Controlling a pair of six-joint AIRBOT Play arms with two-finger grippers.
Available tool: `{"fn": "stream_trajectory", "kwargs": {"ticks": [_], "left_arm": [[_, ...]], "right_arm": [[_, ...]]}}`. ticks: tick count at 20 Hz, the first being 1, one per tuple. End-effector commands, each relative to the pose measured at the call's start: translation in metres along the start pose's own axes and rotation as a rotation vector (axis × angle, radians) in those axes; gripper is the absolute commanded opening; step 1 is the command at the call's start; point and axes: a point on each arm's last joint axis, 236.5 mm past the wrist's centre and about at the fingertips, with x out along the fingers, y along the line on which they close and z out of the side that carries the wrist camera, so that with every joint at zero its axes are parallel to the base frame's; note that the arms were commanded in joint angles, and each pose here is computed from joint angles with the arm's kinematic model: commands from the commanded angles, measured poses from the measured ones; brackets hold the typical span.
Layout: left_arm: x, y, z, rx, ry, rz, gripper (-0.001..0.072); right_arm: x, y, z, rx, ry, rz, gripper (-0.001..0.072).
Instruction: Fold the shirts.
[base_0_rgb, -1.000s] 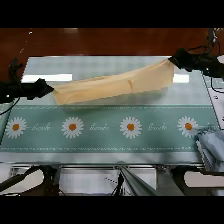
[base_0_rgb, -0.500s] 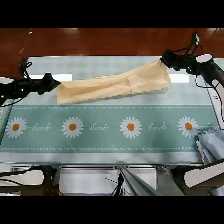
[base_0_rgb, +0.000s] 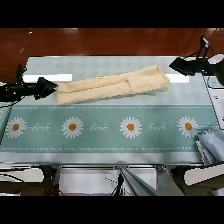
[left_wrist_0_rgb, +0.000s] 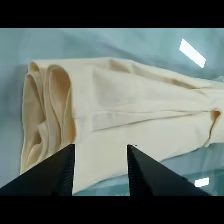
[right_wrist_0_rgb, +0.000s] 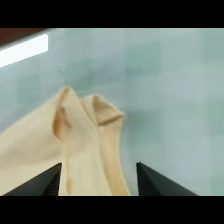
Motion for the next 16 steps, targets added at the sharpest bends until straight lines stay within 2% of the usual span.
{"fn": "stream_trajectory", "kwargs": {"ticks": [1,6,12,13,14,15,16], "left_arm": [[-0.009,-0.004,-0.014,-0.021,0.068,-0.051,0.0410],[-0.001,-0.016,-0.026,0.002,0.112,-0.066,0.0410],[0.008,-0.033,-0.037,0.016,0.148,-0.100,0.0408],[0.008,-0.037,-0.036,0.010,0.145,-0.114,0.0405],[0.008,-0.042,-0.035,0.000,0.141,-0.134,0.0395],[0.006,-0.047,-0.034,-0.002,0.139,-0.149,0.0390],[0.005,-0.053,-0.032,-0.001,0.141,-0.167,0.0369]], "right_arm": [[-0.013,-0.042,-0.038,0.085,0.176,-0.058,0.0607],[0.016,-0.010,-0.070,0.284,0.294,0.162,0.0607],[0.062,0.042,-0.092,0.271,0.318,0.235,0.0589],[0.067,0.048,-0.088,0.229,0.287,0.229,0.0431],[0.066,0.053,-0.082,0.187,0.258,0.230,0.0175],[0.062,0.057,-0.076,0.165,0.237,0.233,0.0057],[0.055,0.062,-0.070,0.138,0.219,0.239,0.0045]]}}
